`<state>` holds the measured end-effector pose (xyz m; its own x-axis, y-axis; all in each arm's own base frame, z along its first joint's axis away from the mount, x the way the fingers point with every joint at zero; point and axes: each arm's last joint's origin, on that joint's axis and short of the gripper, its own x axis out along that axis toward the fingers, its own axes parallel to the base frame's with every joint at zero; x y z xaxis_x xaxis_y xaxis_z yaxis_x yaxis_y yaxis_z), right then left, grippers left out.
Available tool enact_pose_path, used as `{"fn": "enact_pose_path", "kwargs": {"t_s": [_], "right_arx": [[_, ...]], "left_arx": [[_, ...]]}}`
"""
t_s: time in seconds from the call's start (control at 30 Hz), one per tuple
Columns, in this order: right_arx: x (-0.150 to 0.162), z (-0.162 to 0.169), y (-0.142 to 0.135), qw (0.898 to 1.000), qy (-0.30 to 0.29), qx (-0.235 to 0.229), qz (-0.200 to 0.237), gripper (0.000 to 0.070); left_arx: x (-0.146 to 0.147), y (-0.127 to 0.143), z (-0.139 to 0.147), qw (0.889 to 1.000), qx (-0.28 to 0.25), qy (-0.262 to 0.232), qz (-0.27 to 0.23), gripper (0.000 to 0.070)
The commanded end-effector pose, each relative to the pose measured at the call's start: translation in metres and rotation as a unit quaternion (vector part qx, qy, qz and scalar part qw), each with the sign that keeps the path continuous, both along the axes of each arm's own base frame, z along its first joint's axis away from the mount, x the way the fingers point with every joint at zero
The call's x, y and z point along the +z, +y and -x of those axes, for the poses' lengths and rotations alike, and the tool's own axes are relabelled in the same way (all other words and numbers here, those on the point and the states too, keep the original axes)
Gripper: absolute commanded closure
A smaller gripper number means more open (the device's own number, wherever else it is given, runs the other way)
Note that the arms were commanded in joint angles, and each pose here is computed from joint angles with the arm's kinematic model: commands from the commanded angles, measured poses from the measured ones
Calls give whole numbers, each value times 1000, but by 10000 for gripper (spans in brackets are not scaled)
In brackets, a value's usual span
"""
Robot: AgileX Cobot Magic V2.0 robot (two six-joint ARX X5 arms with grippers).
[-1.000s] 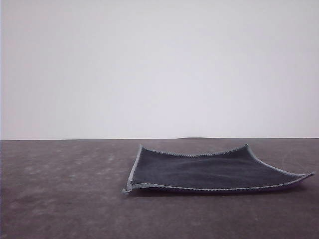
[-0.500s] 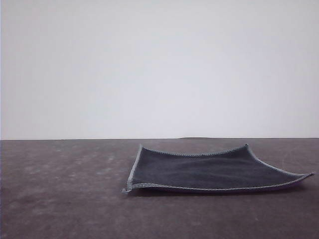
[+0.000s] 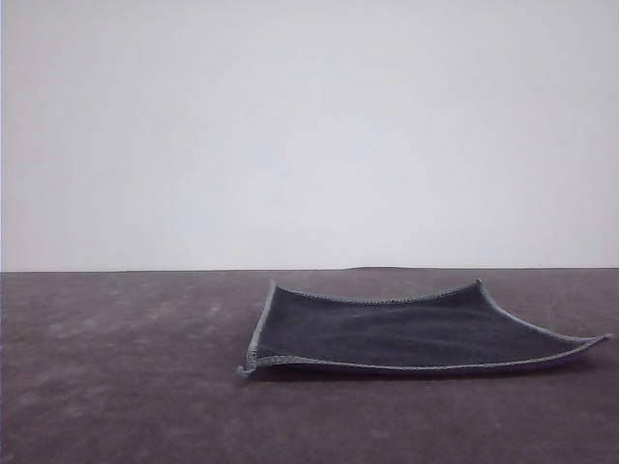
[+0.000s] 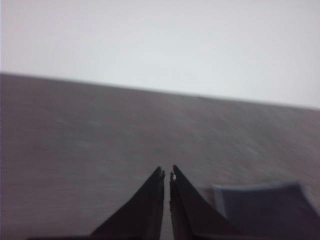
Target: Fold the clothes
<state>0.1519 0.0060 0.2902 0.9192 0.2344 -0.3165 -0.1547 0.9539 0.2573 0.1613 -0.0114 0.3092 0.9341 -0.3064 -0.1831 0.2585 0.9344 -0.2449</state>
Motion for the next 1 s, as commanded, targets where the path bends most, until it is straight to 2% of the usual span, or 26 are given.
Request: {"fn": "enact_pose_path", "kwargs": {"t_s": [0.0, 0.2, 0.37, 0.57, 0.73, 0.77, 0.8, 0.83, 0.9, 0.93, 0.97], "right_arx": [[3, -22, 0, 999, 33, 17, 18, 697], [-1, -77, 0, 993, 108, 32, 39, 697], [-21, -104, 1, 986, 156, 48, 29, 697], [-41, -114, 3, 976, 200, 88, 2, 696], [-40, -114, 3, 976, 196, 90, 1, 688], [-40, -114, 3, 976, 196, 90, 2, 651], [-40, -114, 3, 976, 197, 90, 2, 582], [-40, -114, 3, 976, 197, 90, 2, 482], [-40, -114, 3, 976, 198, 90, 2, 269], [-40, -114, 3, 976, 200, 90, 2, 194], [-41, -114, 3, 975, 202, 90, 2, 172]], "left_arx": [[1, -4, -26, 998, -43, 38, 11, 684], [-11, -17, -94, 983, -129, 124, 34, 684], [-36, -30, -131, 970, -157, 182, 39, 684], [-64, -42, -147, 953, -188, 233, 47, 684], [-66, -48, -148, 951, -198, 232, 45, 681], [-65, -48, -148, 952, -199, 230, 45, 669], [-65, -49, -148, 952, -199, 230, 47, 642], [-65, -49, -148, 951, -199, 231, 49, 600], [-65, -49, -148, 951, -199, 232, 50, 411], [-65, -49, -148, 951, -199, 232, 51, 304], [-65, -49, -148, 950, -198, 234, 55, 245]]}}
